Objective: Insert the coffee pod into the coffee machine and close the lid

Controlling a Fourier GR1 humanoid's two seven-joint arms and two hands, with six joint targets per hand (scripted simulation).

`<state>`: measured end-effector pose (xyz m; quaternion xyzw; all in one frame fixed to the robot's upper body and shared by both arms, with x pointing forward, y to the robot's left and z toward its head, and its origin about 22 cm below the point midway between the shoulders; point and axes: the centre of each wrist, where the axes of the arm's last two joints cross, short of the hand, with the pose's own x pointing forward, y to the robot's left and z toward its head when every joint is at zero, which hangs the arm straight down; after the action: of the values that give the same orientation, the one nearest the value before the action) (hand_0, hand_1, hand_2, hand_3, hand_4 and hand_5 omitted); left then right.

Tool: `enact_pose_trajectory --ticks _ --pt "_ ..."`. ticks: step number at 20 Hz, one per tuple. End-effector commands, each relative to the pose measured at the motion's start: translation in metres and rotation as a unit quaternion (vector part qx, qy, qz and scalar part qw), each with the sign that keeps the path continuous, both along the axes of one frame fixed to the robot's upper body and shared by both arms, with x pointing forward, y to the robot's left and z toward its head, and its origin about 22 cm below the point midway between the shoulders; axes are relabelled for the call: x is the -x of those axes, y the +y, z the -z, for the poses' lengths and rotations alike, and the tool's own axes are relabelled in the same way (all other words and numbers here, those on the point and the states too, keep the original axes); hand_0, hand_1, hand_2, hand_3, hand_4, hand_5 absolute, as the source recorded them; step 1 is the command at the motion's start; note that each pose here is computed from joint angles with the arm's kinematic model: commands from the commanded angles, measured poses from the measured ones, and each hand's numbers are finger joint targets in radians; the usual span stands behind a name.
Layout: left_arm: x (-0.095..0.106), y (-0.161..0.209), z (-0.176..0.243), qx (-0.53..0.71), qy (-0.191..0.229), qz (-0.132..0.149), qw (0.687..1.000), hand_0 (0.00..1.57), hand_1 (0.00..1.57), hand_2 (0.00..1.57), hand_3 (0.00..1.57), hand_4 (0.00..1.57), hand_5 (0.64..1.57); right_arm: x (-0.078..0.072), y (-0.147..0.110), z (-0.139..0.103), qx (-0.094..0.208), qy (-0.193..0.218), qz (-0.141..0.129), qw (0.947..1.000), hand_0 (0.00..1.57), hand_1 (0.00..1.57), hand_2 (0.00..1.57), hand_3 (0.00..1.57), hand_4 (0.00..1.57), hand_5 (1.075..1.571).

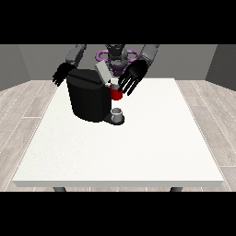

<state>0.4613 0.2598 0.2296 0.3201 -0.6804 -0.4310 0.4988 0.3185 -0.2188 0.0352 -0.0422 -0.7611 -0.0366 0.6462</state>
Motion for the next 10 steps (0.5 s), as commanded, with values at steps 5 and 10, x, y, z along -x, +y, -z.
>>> enact_pose_trajectory --ticks 5,10 --pt "0.000 0.003 0.012 -0.017 0.025 -0.001 1.000 0.00 0.00 0.00 0.00 0.00 1.571 0.012 0.019 0.013 -0.005 0.006 -0.005 1.0000 0.00 0.00 0.00 0.00 0.42 1.571" --pt "0.001 0.003 0.021 -0.013 0.047 -0.003 0.999 0.00 0.00 0.00 0.00 0.00 1.571 0.008 -0.003 0.007 -0.011 0.033 0.004 0.9994 0.00 0.00 0.00 0.00 0.38 1.571"
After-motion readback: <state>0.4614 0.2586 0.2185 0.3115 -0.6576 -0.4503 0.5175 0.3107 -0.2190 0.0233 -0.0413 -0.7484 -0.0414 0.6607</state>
